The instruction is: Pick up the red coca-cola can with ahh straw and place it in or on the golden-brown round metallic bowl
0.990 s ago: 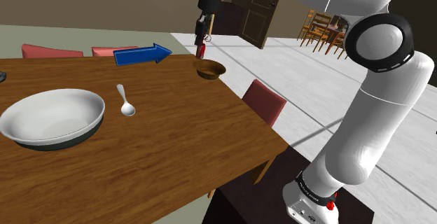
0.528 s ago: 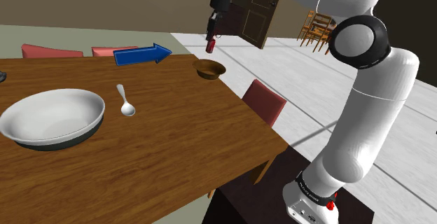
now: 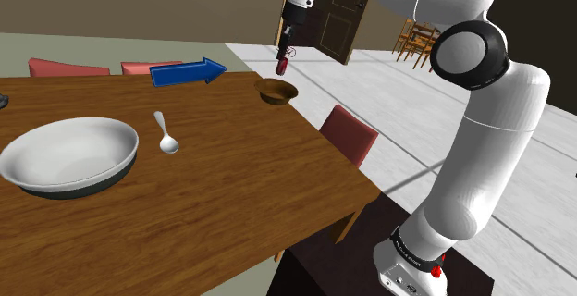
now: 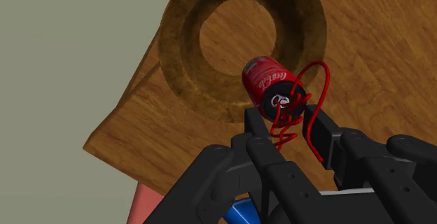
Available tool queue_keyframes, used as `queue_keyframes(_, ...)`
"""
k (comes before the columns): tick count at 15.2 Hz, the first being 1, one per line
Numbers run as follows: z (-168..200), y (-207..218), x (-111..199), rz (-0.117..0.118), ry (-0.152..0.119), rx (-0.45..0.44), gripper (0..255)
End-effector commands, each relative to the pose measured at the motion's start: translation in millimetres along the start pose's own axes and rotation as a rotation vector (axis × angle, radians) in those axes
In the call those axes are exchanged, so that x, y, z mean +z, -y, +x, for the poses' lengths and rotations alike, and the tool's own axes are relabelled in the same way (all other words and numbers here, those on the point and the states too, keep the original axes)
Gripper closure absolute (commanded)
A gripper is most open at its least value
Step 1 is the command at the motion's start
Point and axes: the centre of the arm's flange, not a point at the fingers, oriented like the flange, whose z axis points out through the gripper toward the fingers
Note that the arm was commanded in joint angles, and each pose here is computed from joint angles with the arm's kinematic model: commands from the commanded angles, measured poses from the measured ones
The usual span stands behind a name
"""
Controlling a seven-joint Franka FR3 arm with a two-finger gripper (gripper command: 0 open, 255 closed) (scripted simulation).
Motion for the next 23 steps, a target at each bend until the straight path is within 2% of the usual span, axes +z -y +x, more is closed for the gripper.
queue_keyframes(1, -0.9, -0.9, 10.5, 0.0, 0.0, 0.0, 255)
queue_keyframes(9, -5.6, -2.4, 53.3, 0.0, 0.0, 0.0, 255)
queue_keyframes(17, -5.6, -2.4, 53.3, 0.0, 0.0, 0.0, 255)
queue_keyframes(18, -5.6, -2.4, 53.3, 0.0, 0.0, 0.0, 0)
queue_keyframes(23, -5.6, -2.4, 53.3, 0.0, 0.0, 0.0, 0)
